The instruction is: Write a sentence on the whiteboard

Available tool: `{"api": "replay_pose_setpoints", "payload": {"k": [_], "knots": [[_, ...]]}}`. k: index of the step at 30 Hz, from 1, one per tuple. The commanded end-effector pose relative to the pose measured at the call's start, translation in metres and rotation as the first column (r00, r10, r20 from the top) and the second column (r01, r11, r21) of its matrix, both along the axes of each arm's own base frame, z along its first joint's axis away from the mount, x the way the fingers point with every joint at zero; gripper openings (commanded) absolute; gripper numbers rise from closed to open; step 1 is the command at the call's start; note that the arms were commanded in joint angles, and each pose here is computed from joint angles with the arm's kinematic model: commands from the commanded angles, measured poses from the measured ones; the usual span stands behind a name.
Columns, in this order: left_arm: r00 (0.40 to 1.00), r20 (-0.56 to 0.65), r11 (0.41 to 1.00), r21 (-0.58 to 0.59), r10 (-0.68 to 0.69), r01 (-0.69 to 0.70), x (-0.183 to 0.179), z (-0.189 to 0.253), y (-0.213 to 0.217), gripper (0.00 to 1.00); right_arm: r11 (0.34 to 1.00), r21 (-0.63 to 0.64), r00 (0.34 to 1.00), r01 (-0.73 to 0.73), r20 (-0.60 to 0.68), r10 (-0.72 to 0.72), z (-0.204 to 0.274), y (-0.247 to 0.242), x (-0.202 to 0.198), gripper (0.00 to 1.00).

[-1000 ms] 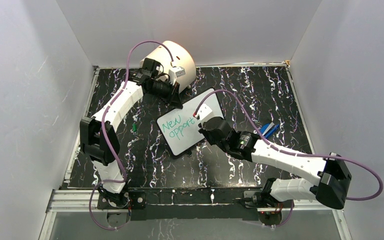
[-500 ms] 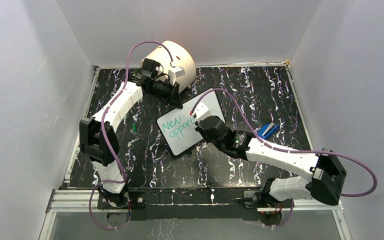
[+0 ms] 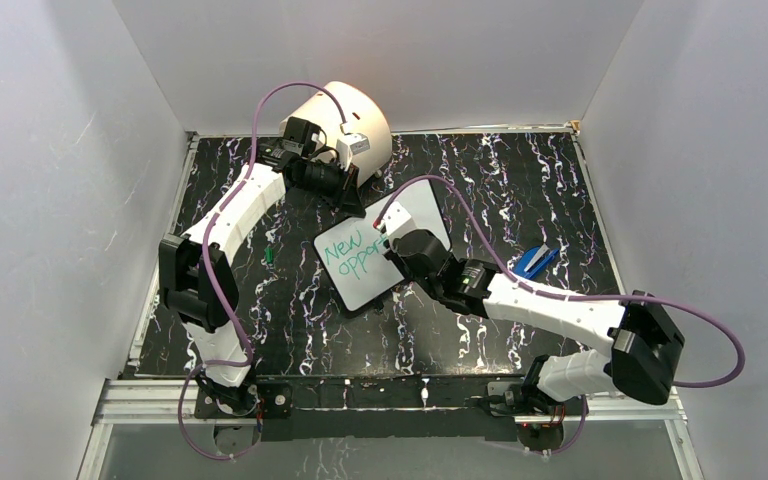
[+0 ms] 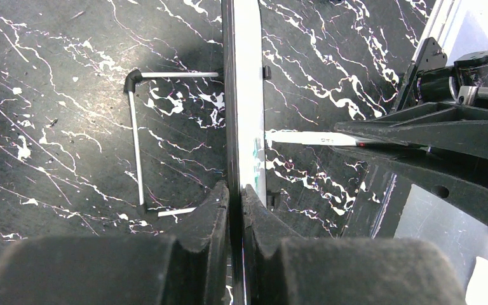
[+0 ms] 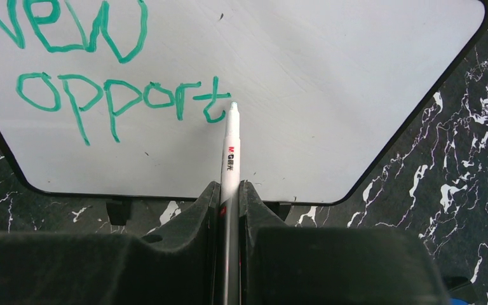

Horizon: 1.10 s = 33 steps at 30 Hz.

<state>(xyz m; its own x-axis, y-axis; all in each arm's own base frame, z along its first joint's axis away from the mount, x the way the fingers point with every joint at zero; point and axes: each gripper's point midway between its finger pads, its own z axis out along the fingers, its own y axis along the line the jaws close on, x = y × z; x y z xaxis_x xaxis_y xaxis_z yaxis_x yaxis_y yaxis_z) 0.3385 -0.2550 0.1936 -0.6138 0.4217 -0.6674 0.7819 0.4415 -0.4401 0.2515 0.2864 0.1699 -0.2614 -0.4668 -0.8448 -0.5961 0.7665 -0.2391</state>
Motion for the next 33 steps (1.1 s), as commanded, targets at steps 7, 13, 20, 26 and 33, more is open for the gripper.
{"api": "replay_pose_setpoints", "payload": {"k": [7,13,20,26,33], "knots": [[0.998,-0.062,0.999,0.04,-0.024,0.026,-0.022,-0.01,0.007,0.0,0.997,0.074,0.997,0.023,0.077,-0.029,0.033,0.011,0.016,0.0],[0.997,-0.066,0.999,0.041,-0.024,0.027,-0.022,-0.011,0.006,0.0,0.997,0.071,0.997,0.022,0.077,-0.027,0.032,0.012,0.019,0.0],[0.997,-0.071,0.999,0.038,-0.026,0.029,-0.021,-0.011,0.006,0.0,0.997,0.071,0.996,0.018,0.083,-0.024,0.034,0.013,0.021,0.0],[0.997,-0.075,0.999,0.039,-0.026,0.029,-0.022,-0.013,0.006,0.0,0.997,0.072,0.997,0.01,0.077,-0.016,0.033,0.017,0.023,0.0],[0.997,-0.073,0.999,0.042,-0.025,0.028,-0.022,-0.013,0.006,0.0,0.999,0.049,0.999,0.017,0.051,-0.019,0.022,0.014,0.022,0.0]]}}
